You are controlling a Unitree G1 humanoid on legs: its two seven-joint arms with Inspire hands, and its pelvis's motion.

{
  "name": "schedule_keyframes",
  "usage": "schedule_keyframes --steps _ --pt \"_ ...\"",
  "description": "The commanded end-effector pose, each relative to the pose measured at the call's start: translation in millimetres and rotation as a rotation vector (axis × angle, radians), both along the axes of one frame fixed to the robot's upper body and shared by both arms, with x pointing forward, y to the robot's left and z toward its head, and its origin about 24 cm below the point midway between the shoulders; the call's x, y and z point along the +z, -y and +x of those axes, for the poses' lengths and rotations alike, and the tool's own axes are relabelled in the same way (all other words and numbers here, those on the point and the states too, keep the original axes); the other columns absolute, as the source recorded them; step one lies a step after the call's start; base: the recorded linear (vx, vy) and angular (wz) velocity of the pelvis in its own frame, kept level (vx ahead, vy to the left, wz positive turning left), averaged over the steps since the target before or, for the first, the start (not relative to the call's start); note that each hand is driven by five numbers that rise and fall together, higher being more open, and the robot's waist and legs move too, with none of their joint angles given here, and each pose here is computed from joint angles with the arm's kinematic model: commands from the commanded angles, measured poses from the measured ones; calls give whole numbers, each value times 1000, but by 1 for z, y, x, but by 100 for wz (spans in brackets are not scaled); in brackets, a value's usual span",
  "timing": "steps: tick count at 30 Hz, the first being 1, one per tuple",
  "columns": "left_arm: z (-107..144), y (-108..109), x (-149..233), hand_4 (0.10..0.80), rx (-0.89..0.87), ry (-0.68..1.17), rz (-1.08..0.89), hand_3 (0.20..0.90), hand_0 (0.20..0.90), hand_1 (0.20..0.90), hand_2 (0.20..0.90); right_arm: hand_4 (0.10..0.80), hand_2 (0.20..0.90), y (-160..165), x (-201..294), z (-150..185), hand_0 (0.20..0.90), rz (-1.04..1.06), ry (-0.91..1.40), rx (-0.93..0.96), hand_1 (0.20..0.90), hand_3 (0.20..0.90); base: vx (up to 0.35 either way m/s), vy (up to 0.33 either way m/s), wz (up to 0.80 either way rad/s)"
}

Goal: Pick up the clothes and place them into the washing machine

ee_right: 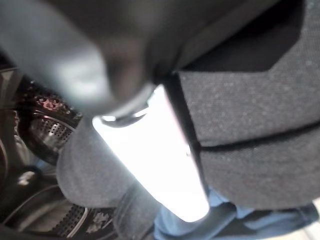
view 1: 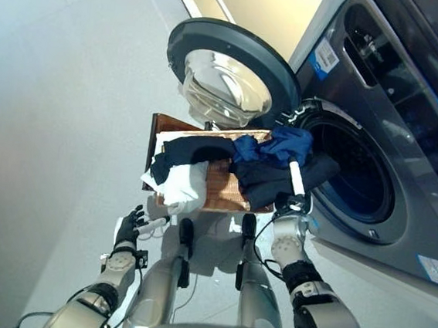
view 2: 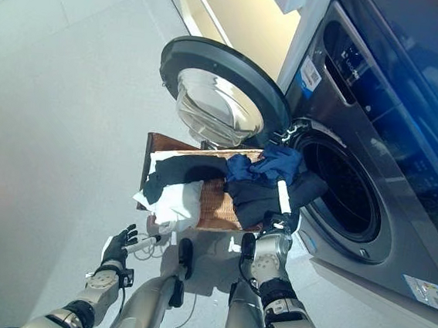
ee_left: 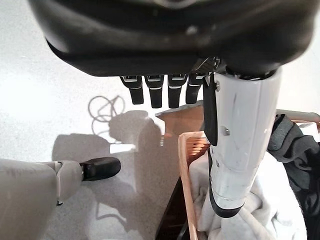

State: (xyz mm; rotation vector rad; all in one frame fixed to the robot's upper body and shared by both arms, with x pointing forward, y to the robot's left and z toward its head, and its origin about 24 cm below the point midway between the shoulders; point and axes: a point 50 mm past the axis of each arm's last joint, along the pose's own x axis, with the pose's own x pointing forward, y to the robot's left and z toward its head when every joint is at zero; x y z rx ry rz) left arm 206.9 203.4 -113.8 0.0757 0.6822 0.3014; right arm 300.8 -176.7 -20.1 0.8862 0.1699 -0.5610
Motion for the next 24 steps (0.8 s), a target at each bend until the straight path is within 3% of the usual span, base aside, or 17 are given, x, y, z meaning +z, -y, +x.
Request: schedule_keyframes --steps 1,15,24 --pt "5 6 2 800 7 30 -2 900 900 900 900 300 200 29 54 23 200 -75 249 -111 200 200 0 0 0" --pt "-1 6 -1 800 18 26 -33 900 900 900 900 300 200 103 79 21 200 94 350 -508 200 200 -6 3 -2" --pt "-8 2 -5 800 1 5 -35 900 900 900 900 300 200 176 133 9 200 -25 440 -697 200 200 0 0 0"
